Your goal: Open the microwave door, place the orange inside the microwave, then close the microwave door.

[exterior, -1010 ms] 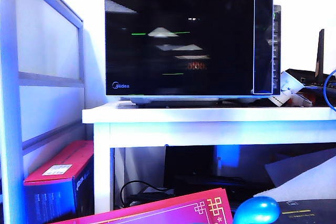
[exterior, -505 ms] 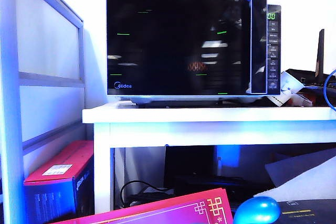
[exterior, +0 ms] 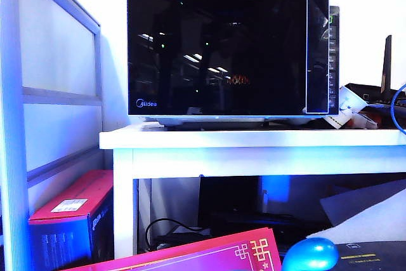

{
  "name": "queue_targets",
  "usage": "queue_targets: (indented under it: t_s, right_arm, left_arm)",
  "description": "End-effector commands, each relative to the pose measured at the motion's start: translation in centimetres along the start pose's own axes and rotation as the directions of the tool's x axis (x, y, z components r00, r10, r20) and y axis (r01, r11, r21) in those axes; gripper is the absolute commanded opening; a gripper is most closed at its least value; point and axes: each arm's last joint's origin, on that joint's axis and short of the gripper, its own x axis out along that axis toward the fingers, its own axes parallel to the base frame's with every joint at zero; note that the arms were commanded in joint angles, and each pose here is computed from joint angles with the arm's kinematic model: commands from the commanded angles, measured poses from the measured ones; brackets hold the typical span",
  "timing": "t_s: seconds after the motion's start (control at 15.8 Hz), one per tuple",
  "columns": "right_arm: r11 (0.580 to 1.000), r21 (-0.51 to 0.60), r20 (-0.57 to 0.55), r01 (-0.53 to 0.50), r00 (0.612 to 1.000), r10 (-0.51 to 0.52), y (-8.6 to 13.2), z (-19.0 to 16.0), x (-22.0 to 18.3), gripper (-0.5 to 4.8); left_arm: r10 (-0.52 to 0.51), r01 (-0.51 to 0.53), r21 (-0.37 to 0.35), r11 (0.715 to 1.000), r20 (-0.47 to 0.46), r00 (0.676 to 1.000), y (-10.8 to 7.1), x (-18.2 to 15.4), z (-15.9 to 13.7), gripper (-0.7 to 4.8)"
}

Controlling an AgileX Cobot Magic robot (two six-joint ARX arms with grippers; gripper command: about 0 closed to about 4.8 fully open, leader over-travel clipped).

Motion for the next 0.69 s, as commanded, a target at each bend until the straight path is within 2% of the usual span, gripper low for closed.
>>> queue_targets:
  t_s: [0.06, 0.19, 0.38, 0.51, 0.69]
  right_arm:
    - [0.999, 0.024, 0.062, 0.026, 0.998, -0.027, -0.5, 0.6, -0.7, 0.5]
    - [0.999, 0.025, 0.063, 0.026, 0.998, -0.028, -0.5, 0.6, -0.8, 0.5]
    - [0.999, 0.027, 0.071, 0.03, 0.997, -0.032, -0.6, 0.7, -0.9, 0.5]
    - [0.999, 0.028, 0.073, 0.031, 0.997, -0.033, -0.6, 0.7, -0.9, 0.5]
    - [0.997, 0.048, 0.115, 0.053, 0.992, -0.058, -0.8, 1.1, -1.0, 0.5]
  left_arm:
    - [0.144, -0.144, 0.022, 0.989, 0.025, 0.989, -0.3, 1.7, -0.1, -0.02]
    - [0.248, -0.249, 0.03, 0.968, 0.04, 0.968, -0.7, 2.5, 0.0, -0.02]
    - [0.403, -0.411, 0.023, 0.911, 0.153, 0.902, -1.1, 3.5, 0.9, -0.02]
    - [0.449, -0.459, 0.01, 0.889, 0.189, 0.873, -1.1, 4.0, 0.8, -0.02]
    - [0.483, -0.493, 0.001, 0.87, 0.198, 0.853, -0.6, 5.3, -0.1, -0.03]
